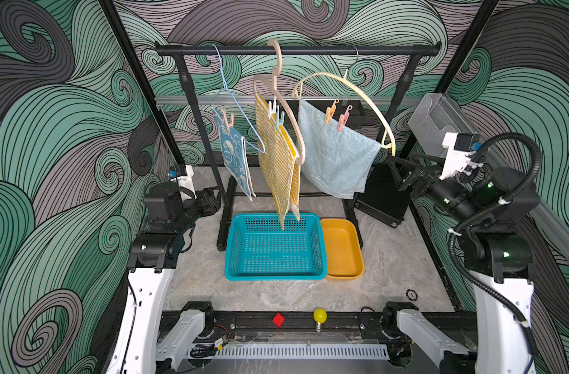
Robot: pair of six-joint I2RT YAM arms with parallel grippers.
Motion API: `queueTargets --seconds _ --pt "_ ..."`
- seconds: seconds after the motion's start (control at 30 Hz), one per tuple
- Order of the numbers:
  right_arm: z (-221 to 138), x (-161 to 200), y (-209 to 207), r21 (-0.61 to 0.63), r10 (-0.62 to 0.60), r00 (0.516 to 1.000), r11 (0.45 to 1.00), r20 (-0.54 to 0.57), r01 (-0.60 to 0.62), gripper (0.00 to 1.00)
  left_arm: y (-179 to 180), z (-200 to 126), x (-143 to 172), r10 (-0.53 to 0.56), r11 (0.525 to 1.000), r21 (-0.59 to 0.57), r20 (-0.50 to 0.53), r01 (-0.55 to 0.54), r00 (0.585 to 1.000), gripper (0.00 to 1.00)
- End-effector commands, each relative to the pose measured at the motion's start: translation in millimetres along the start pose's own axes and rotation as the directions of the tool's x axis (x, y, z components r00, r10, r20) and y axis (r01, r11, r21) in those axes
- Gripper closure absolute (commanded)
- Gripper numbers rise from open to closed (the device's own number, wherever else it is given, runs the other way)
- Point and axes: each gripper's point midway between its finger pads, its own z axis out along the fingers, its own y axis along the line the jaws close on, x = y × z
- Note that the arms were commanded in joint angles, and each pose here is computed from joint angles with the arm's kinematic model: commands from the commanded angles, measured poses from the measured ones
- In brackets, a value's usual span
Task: Remove the clothespins securing towels to the hanger
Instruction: Pick up the hanger from the clothesline.
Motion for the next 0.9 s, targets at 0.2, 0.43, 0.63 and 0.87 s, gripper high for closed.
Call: queueTargets --seconds 0.2,0.43,0.63,0.87 --pt "41 -20 -2 -0.071 0.029 0.998 0.997 -0.057 -0.033 0.15 -18 -16 -15 0.048 0.998 0.05 0.009 -0.048 0.999 0.39" --pt "57 -22 -9 -0.073 0.01 0.996 0.997 -0.087 -0.017 0.31 -26 -21 -22 0.054 0.995 0.077 0.024 -0.055 0.998 0.39" --pt "65 -18 -13 -0.078 0.013 0.993 0.997 -0.119 -0.022 0.43 -25 -23 -21 0.054 0.996 0.072 0.026 -0.056 0.998 0.39" --pt "73 -10 -16 -0.086 0.023 0.989 0.996 -0.144 -0.036 0.51 -22 -22 -18 0.056 0.996 0.064 0.018 -0.057 0.998 0.39"
